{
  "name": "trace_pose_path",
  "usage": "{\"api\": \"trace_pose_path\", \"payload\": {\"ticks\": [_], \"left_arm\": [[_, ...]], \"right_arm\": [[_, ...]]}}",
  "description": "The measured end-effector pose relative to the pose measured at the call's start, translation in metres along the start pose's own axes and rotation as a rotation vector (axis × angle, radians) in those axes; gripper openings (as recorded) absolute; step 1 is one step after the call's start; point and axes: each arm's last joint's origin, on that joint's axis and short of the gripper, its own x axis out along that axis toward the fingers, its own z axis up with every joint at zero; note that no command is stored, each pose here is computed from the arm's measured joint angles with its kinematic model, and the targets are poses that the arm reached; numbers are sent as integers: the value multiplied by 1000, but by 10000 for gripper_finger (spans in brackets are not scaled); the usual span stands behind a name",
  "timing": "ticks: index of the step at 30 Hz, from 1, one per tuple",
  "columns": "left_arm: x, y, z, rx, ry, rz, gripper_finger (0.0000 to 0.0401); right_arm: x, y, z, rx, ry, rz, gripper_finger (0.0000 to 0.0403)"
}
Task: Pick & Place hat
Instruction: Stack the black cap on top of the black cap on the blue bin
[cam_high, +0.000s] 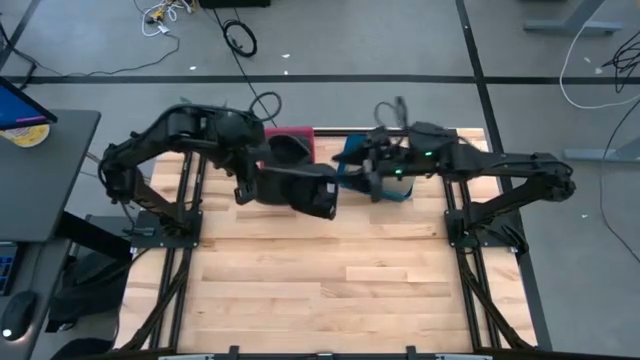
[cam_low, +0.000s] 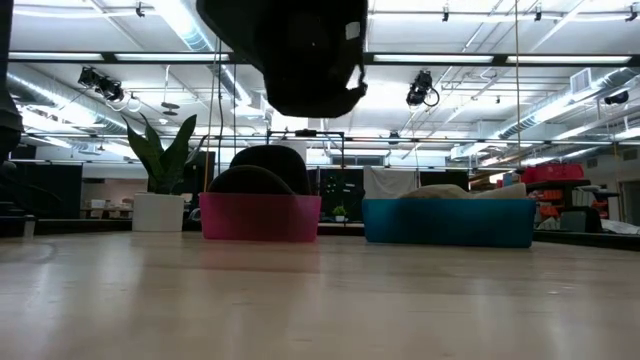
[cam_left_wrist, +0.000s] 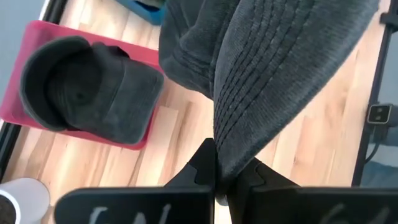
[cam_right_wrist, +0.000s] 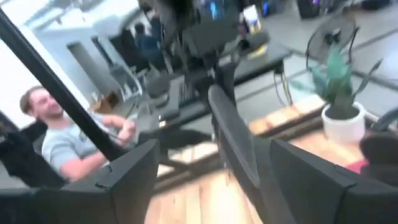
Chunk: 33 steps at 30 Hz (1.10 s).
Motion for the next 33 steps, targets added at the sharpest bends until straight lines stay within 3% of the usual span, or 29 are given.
{"api": "trace_pose_path", "payload": {"ticks": [10, 22, 26, 31, 33], "left_arm": [[6, 0, 2, 10, 21, 7, 11], [7, -5, 2, 30, 19, -3, 11], [7, -6, 2, 36, 14, -6, 11], [7, -6, 2, 35, 17, -10, 18], [7, -6, 2, 35, 20, -11, 19]], "right_arm": [[48, -14, -35, -21, 128, -18, 276], [58, -18, -41, -104, 101, -108, 220], [58, -18, -41, -103, 100, -108, 161], [58, -19, -43, -75, 123, -97, 31], [59, -19, -44, -62, 132, -92, 15]]}}
